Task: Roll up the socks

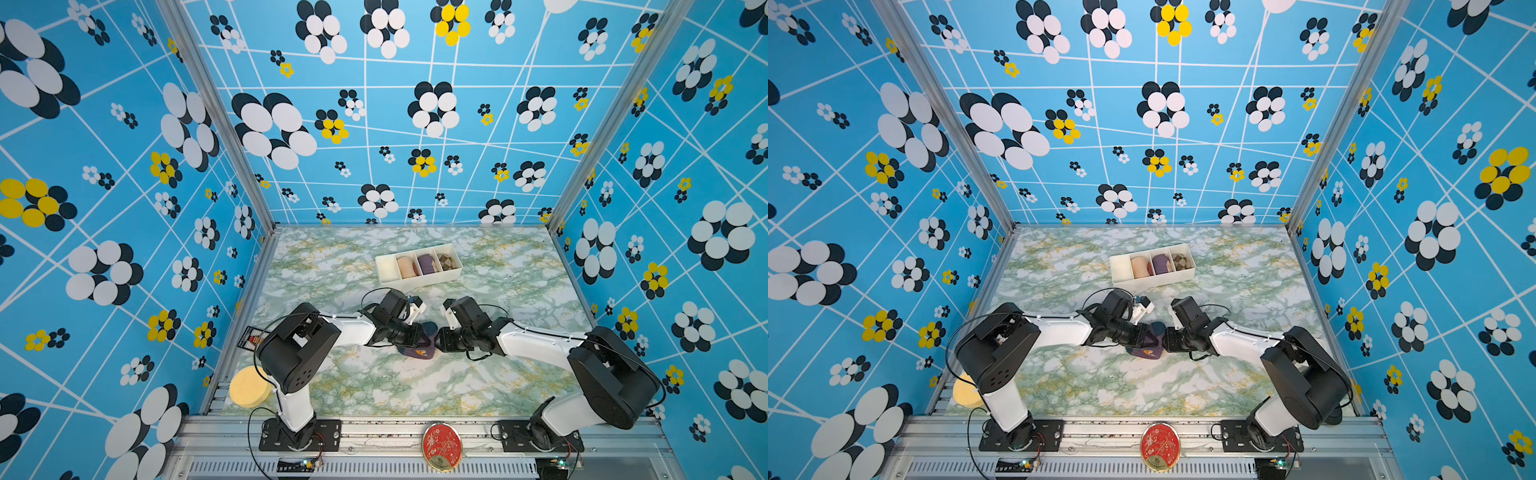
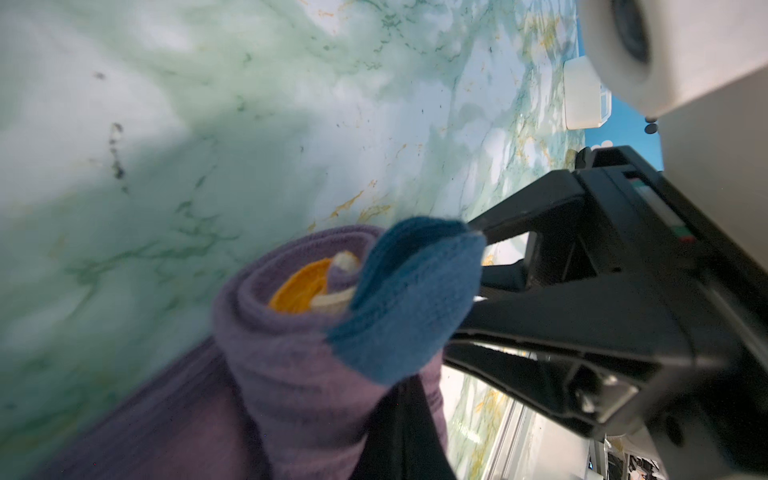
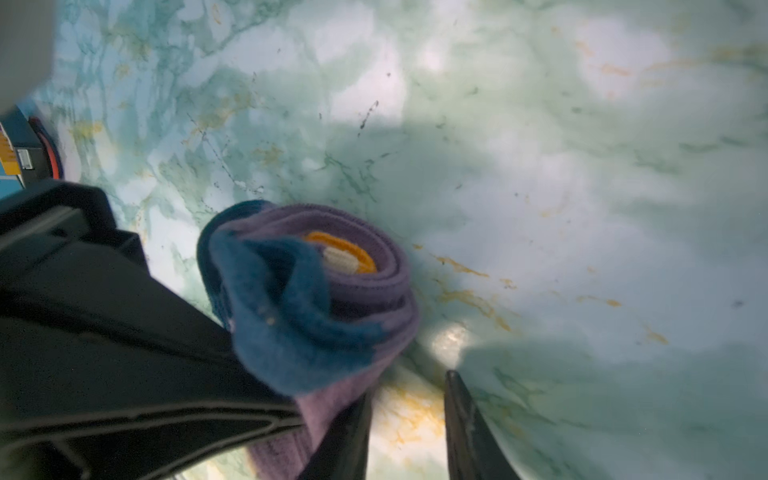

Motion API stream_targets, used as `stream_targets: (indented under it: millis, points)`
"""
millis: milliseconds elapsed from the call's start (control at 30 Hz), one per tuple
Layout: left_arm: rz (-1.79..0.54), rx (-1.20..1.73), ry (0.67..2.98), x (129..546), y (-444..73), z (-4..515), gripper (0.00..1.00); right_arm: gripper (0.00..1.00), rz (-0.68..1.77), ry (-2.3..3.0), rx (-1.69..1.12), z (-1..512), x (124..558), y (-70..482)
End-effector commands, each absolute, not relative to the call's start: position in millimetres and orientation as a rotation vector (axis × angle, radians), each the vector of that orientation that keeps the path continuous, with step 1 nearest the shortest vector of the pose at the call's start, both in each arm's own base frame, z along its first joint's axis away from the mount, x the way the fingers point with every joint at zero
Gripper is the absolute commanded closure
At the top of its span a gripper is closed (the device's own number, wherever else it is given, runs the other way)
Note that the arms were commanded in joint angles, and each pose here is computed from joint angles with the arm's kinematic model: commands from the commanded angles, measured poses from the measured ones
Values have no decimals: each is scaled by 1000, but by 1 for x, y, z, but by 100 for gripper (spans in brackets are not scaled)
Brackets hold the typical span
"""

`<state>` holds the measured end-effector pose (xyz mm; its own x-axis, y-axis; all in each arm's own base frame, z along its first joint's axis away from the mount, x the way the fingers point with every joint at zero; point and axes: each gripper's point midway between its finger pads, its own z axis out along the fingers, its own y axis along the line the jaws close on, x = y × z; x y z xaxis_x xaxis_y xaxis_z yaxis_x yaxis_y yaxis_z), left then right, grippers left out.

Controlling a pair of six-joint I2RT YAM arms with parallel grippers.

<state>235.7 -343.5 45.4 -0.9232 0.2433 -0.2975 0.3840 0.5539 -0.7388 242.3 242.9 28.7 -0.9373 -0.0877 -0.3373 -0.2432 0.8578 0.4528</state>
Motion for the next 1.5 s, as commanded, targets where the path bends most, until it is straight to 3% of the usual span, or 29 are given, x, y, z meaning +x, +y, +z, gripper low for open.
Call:
stream_targets:
  millis: [0, 567, 1000, 1467]
  points:
    - [-1237, 570, 2612, 240, -342, 49, 99, 68, 822, 2693, -349, 46, 237, 262]
    - [-1217, 595, 2523, 246, -334, 79, 91, 68, 801, 2700, -352, 47, 237, 260]
    - [-1036, 564, 2572, 255, -299, 73, 94, 68, 805, 2691, -360, 50, 239, 263]
    - [-1062, 551, 2592, 253, -296, 63, 95, 68, 813, 2687, -372, 52, 241, 269]
